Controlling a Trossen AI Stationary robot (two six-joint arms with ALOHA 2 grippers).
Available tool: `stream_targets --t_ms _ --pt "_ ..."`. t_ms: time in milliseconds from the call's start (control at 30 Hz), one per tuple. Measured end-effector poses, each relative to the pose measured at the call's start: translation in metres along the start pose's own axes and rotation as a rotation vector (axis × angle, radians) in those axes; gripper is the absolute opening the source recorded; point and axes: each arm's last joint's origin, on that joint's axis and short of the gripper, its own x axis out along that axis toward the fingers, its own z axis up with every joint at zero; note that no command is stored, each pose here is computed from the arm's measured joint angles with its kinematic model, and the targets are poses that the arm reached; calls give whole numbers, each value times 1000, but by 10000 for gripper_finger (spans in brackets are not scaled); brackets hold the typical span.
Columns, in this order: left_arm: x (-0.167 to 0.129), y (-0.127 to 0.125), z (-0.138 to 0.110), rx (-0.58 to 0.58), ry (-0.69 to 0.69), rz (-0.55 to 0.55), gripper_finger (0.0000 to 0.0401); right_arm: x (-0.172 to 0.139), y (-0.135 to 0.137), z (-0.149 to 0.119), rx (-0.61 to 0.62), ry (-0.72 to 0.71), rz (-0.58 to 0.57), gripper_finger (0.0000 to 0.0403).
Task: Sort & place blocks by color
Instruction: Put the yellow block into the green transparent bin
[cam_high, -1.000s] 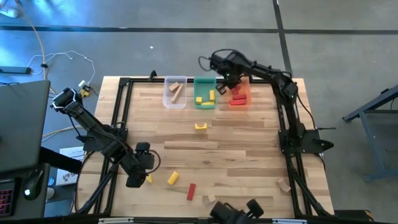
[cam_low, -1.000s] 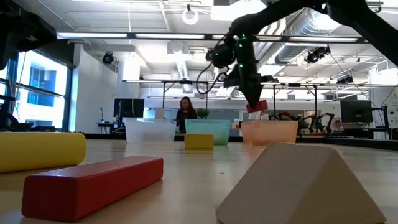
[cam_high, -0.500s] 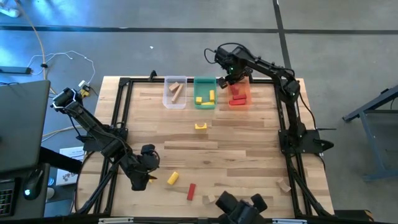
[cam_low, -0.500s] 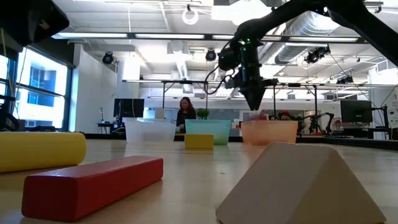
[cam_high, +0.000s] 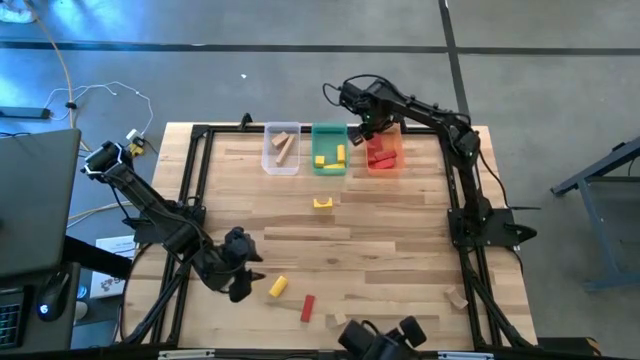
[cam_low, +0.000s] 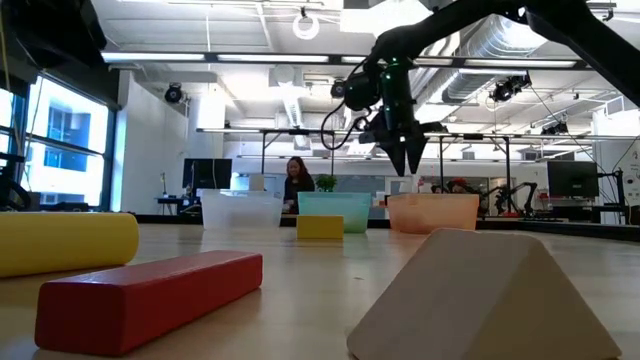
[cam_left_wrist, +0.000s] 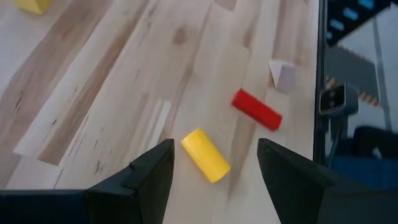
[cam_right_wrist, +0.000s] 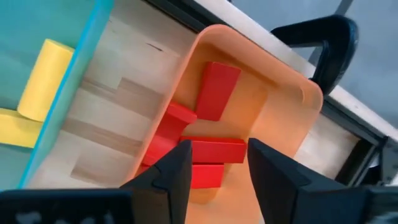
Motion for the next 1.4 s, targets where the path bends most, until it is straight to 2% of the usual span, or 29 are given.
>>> stream_targets --t_ms 200,567,833,1400 --pt "13 -4 -2 -30 -46 44 216 -5 14 -8 -67 -42 -99 138" --pt "55 -16 -11 -21 -65 88 216 -14 41 -21 -127 -68 -85 138" --pt "84 -21 -24 -13 -39 97 216 -16 49 -24 -94 -86 -83 138" --pt "122 -19 -57 -20 58 160 216 -25 76 -42 -169 -99 -66 138"
